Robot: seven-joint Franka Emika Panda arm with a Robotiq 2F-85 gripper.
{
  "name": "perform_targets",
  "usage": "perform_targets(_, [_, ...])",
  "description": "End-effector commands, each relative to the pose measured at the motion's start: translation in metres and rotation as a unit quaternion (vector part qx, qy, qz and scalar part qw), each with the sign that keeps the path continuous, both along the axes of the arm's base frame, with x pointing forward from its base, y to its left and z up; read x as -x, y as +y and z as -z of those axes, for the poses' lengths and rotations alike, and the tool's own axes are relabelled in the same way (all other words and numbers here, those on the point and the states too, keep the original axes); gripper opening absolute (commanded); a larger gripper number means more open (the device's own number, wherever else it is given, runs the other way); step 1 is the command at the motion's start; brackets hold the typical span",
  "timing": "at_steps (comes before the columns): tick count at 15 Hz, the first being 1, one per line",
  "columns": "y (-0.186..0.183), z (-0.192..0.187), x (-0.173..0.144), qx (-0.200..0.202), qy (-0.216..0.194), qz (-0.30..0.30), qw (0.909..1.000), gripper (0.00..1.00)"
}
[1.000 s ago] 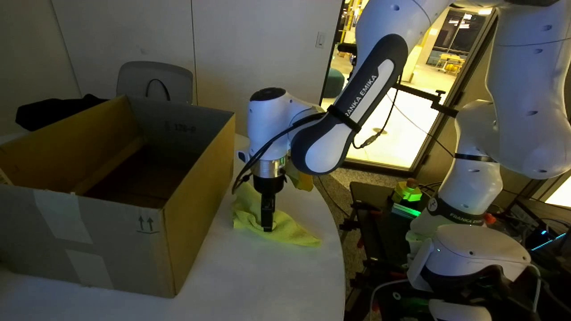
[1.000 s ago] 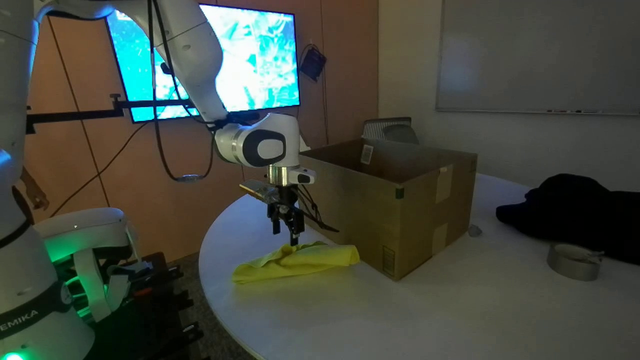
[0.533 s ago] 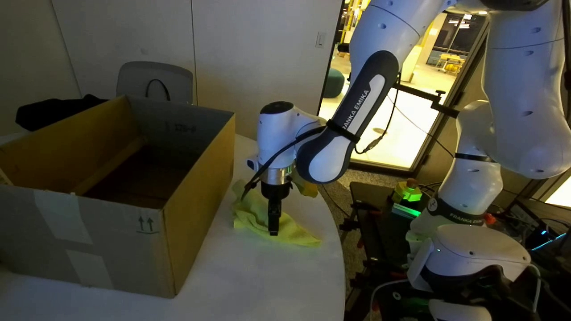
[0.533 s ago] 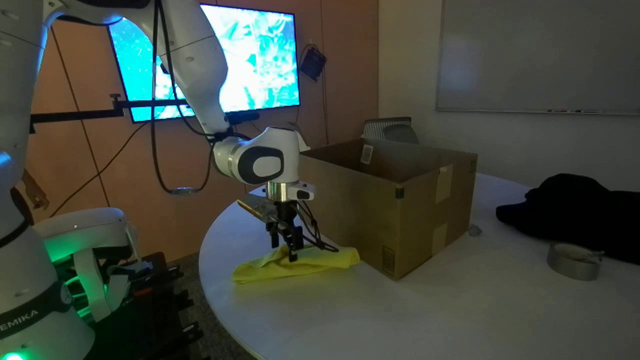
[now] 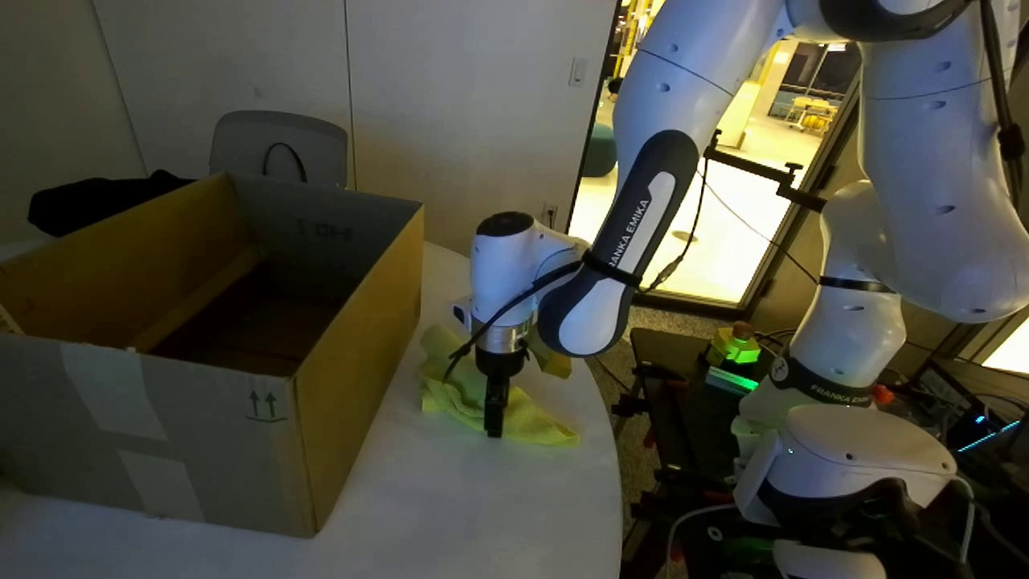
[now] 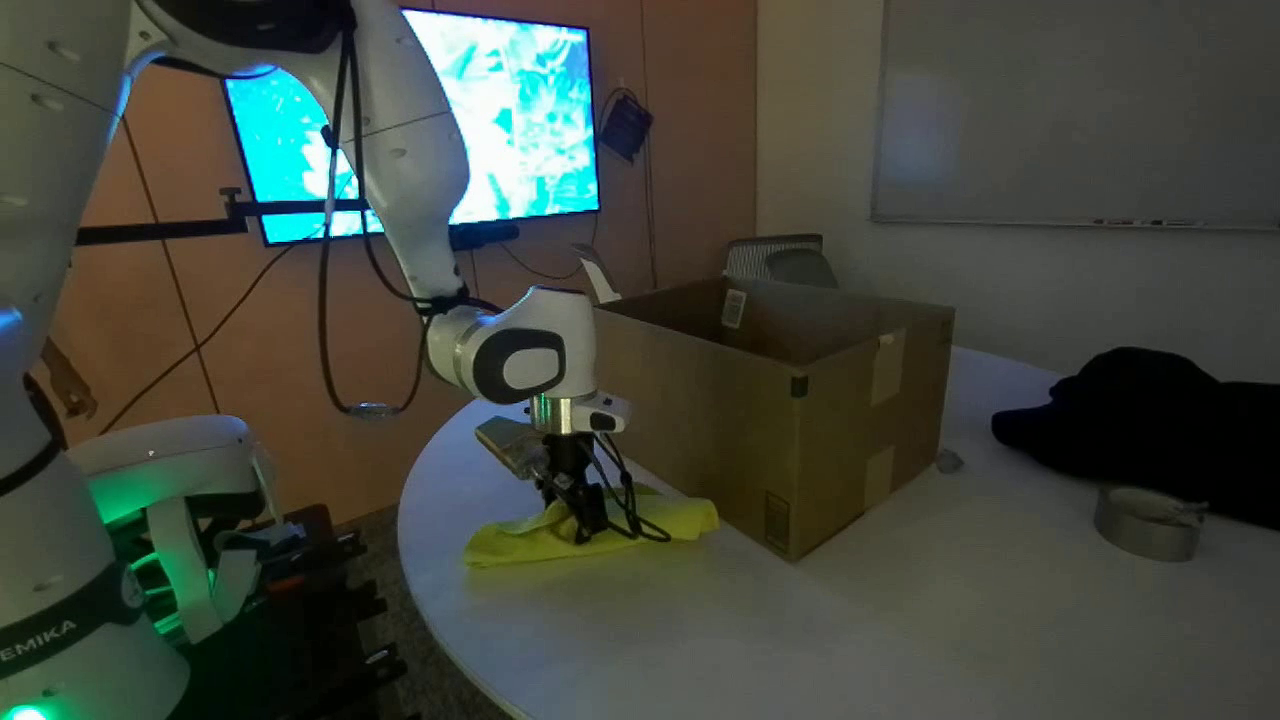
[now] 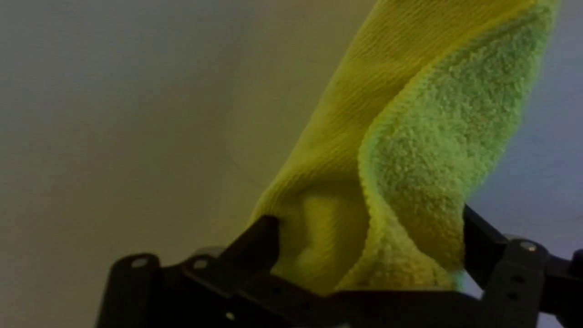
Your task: Put the black marker on the yellow cloth, wrap the yellow cloth around the marker and put them in the box
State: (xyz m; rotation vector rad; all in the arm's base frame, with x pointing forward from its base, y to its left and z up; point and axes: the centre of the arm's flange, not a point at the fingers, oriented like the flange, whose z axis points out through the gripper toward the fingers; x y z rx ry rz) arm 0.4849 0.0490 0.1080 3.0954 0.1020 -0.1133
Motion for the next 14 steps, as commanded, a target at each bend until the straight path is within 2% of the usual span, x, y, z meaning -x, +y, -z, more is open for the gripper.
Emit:
perform_targets(1, [0.005,0.017,-0.003,0.021,-0.011,0.043,0.9988,1.0])
perform_targets(5, [0.002,0.014,-0.004,0.026,-0.008,0.072,0.997,1.0])
perform_targets(6, [0.0,0.013,-0.004,0.027,-0.006,0.078,0.9966,0.9])
perform_targets(7, [-0.002,0.012,-0.005,0.029,-0.004,0.081,0.9963,0.73])
perform_targets(14, [-0.02,-0.006,-0.008,0.026,0.035,0.086,0.9953,0.19])
